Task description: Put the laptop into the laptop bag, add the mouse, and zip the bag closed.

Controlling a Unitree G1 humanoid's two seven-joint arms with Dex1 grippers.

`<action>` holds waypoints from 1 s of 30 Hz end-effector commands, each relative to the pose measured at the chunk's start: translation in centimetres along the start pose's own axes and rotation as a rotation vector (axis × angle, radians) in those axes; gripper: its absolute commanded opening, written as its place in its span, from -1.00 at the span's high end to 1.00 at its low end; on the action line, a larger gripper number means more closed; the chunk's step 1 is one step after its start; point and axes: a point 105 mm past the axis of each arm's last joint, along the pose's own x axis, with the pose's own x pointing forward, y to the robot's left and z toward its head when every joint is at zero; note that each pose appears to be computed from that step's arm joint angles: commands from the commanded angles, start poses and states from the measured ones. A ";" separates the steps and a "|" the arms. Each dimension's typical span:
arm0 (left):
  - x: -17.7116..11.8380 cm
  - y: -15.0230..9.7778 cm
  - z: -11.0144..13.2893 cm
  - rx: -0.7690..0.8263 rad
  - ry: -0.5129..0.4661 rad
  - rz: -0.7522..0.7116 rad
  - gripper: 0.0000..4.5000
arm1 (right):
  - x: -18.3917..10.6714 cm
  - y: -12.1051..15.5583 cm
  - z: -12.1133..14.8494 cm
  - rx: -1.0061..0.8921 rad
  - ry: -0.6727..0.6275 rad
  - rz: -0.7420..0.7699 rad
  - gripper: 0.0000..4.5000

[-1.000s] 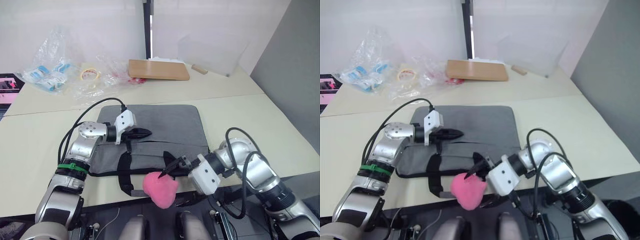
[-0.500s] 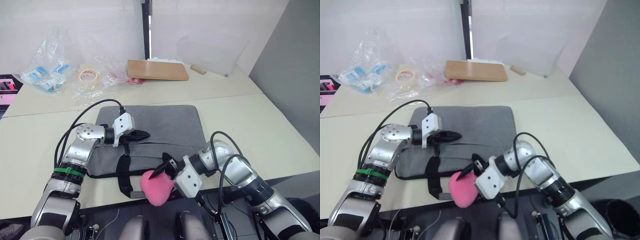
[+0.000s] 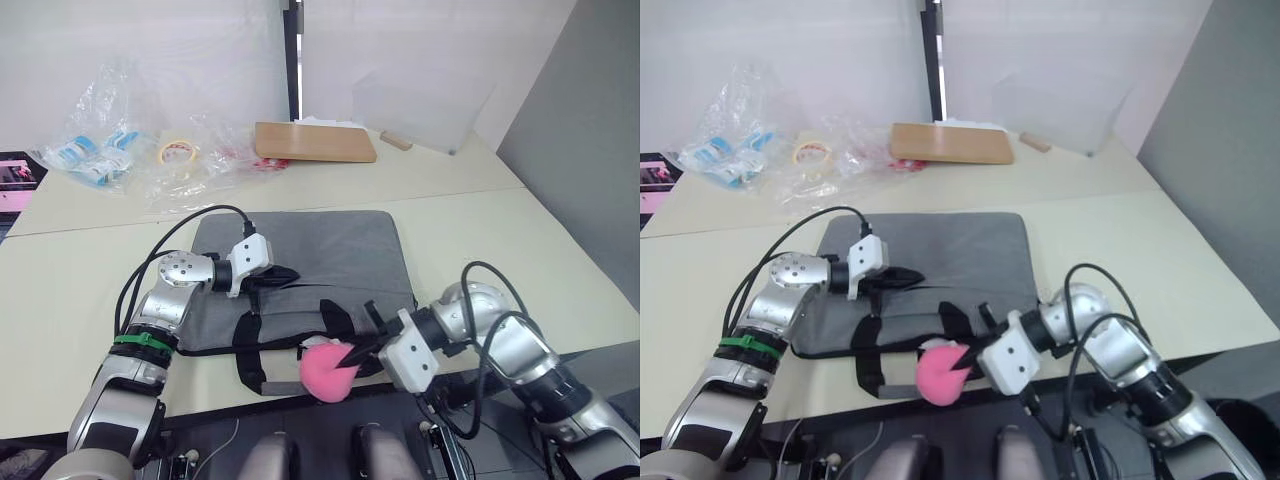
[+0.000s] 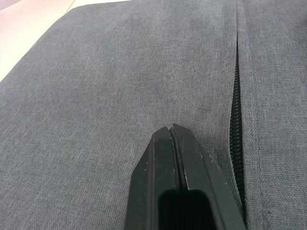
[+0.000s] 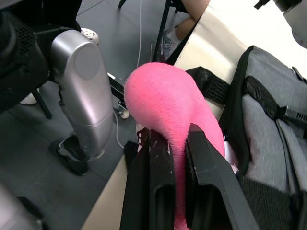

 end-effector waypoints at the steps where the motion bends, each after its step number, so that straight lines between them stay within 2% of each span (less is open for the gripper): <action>1: 0.7 -3.5 -4.8 -0.080 0.155 -0.110 1.00 | -1.8 0.2 0.6 -0.003 0.047 -0.052 1.00; 6: 0.7 -4.9 -6.4 -0.064 0.197 -0.140 1.00 | -3.6 3.0 -0.1 0.077 0.140 -0.049 1.00; 18: 0.9 -4.6 -6.7 -0.072 0.163 -0.069 1.00 | -8.6 5.5 -1.8 0.211 0.322 -0.164 1.00; 24: 1.0 -4.4 -6.6 -0.059 0.154 -0.055 1.00 | -11.1 8.5 -2.3 0.296 0.413 -0.181 1.00; 30: 1.6 -4.8 -6.6 -0.055 0.138 -0.057 1.00 | -13.9 8.6 -4.1 0.343 0.493 -0.310 1.00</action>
